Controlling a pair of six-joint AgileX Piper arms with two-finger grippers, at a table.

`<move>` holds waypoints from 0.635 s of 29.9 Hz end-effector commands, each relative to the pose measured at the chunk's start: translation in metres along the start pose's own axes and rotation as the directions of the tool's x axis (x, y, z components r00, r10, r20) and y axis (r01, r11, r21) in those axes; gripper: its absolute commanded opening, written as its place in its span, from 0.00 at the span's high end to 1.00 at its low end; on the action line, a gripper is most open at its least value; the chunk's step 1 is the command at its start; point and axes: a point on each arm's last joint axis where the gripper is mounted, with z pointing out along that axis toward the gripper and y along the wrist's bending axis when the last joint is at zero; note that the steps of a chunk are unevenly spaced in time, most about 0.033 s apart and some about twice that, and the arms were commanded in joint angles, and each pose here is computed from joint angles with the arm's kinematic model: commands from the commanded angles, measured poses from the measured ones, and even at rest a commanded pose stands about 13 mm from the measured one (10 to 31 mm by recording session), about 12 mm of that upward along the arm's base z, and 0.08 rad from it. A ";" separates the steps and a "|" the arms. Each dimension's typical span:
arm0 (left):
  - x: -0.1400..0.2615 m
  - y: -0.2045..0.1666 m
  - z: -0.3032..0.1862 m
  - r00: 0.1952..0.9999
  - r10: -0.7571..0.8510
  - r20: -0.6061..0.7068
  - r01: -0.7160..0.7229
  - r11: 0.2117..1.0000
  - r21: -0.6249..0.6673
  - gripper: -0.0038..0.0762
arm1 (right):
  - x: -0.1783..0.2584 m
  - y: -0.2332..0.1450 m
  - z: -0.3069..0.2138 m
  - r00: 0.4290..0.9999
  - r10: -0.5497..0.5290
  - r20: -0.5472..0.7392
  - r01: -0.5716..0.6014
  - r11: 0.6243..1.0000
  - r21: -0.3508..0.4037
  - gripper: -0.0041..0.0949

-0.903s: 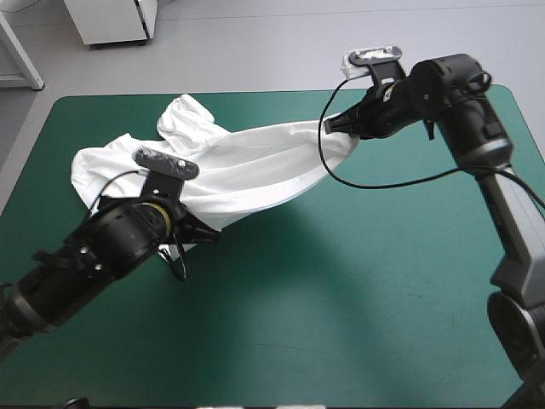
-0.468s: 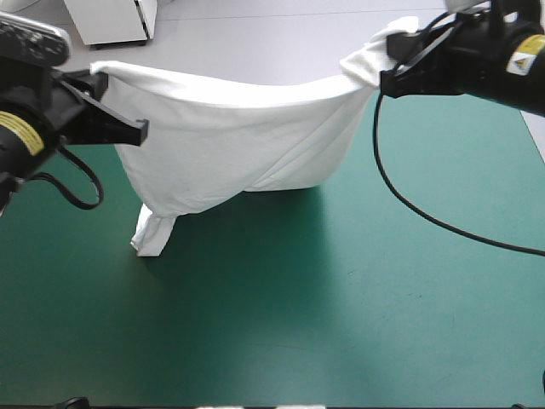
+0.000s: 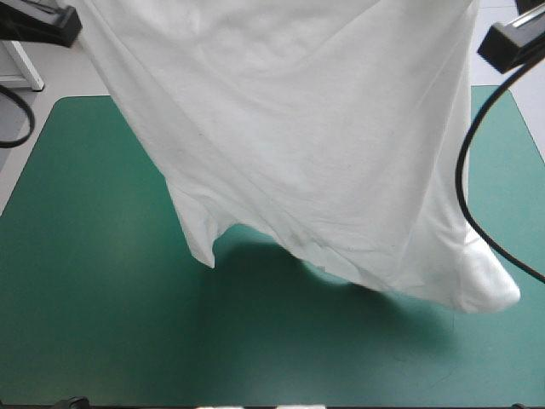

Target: Fold the cloth

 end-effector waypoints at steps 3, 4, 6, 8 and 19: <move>-0.032 0.015 -0.020 0.958 -0.030 0.285 0.038 0.999 -0.021 0.98 | -0.031 0.002 -0.025 0.968 -0.058 0.246 0.048 0.998 0.047 0.97; -0.031 0.015 -0.020 0.960 -0.031 0.278 0.038 0.999 -0.021 0.98 | -0.030 0.001 -0.025 0.968 -0.065 0.242 0.053 0.997 0.056 0.97; -0.026 0.011 -0.013 0.971 -0.017 0.238 0.024 0.999 -0.026 0.98 | -0.028 -0.001 -0.022 0.973 -0.074 0.217 0.059 0.995 0.075 0.97; -0.018 0.005 0.000 0.983 0.028 0.181 -0.017 0.998 -0.058 0.98 | -0.016 -0.008 -0.008 0.987 -0.071 0.142 0.055 0.992 0.111 0.97; 0.085 -0.021 0.111 0.953 0.077 -0.294 -0.139 0.971 -0.194 0.98 | 0.103 -0.045 0.111 0.926 0.082 -0.368 0.001 0.976 0.218 0.97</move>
